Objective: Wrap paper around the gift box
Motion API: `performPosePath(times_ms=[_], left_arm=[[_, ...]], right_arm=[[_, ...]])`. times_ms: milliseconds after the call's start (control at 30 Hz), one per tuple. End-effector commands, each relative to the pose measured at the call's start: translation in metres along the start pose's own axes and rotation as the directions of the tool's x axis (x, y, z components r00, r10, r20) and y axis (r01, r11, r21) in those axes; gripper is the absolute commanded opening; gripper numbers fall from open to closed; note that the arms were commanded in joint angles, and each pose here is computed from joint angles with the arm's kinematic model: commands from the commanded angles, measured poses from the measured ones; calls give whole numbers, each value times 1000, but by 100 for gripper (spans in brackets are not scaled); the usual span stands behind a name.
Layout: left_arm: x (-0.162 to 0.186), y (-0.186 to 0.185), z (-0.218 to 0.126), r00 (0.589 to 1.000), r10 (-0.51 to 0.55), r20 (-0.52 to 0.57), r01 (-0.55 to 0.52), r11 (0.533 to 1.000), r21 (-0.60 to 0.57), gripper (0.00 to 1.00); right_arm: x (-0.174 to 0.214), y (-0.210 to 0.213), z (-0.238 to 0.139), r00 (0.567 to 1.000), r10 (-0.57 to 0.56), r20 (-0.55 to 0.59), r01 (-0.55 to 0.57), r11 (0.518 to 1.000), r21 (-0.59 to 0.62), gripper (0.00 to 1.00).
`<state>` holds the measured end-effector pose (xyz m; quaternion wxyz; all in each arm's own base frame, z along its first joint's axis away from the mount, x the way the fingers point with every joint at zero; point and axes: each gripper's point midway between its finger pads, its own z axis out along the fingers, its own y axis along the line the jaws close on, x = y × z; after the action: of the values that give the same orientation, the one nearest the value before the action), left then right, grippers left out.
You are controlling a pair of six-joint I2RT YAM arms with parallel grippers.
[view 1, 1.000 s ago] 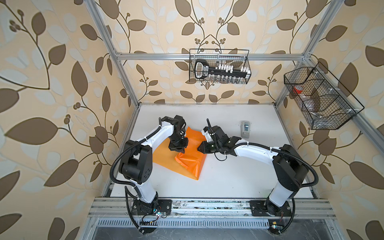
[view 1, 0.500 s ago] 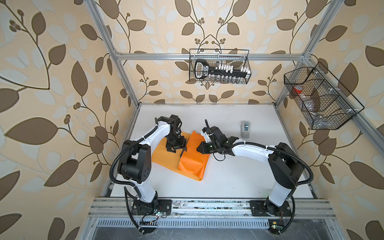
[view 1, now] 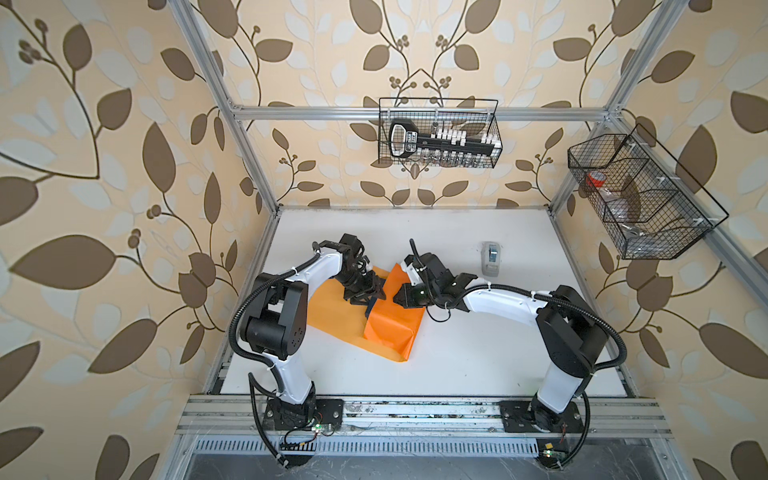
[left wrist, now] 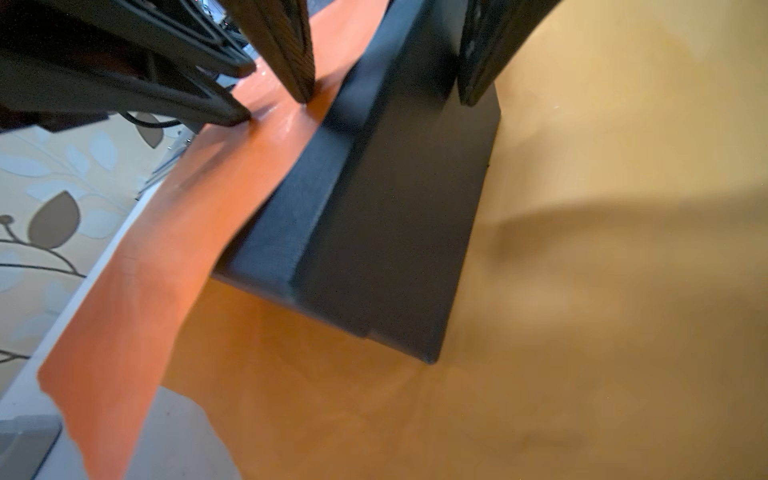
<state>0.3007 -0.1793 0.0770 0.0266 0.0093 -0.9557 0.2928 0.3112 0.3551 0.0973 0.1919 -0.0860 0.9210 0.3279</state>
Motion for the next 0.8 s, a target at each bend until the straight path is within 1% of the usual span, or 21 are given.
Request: performPosePath(times_ms=[0,100,167,267,333,400,467,567,667,767], left_arm=[[21,-1,14,999,-8,-38,7,999,-31,46],[35,-4,29,999,-21,-49,18,998,-52,39],[42,-12,37,999,-28,-34,27,999,-33,36],[47,-23,45,999,-48,7,48,999,-14,33],[50,-33,55,998,-56,23,56,998,-1,33],[52,-43,65,999,-41,33,42,999,-18,32],[54,-54,79,999,-30,37,31,999,-32,31],[55,-64,97,999,-30,43,31,999,-35,29],[53,-59,100,997,-39,66,43,997,-61,26],[55,-55,97,996,-33,80,39,996,-74,25]], right_arm=[[-3,-5,-16,1000,-8,4,8,1000,2,18],[-9,-13,-41,999,-16,35,15,1000,15,20],[-13,-27,-63,998,-17,64,14,999,41,24],[-7,-58,-90,997,0,80,-8,996,92,29],[-1,-80,-103,996,20,87,-32,991,130,31],[7,-104,-114,994,51,95,-66,984,166,34],[14,-128,-120,990,98,102,-114,978,172,35],[19,-139,-121,989,111,94,-126,976,177,35],[21,-140,-116,991,112,74,-123,977,173,35],[23,-142,-114,992,112,65,-122,976,182,35]])
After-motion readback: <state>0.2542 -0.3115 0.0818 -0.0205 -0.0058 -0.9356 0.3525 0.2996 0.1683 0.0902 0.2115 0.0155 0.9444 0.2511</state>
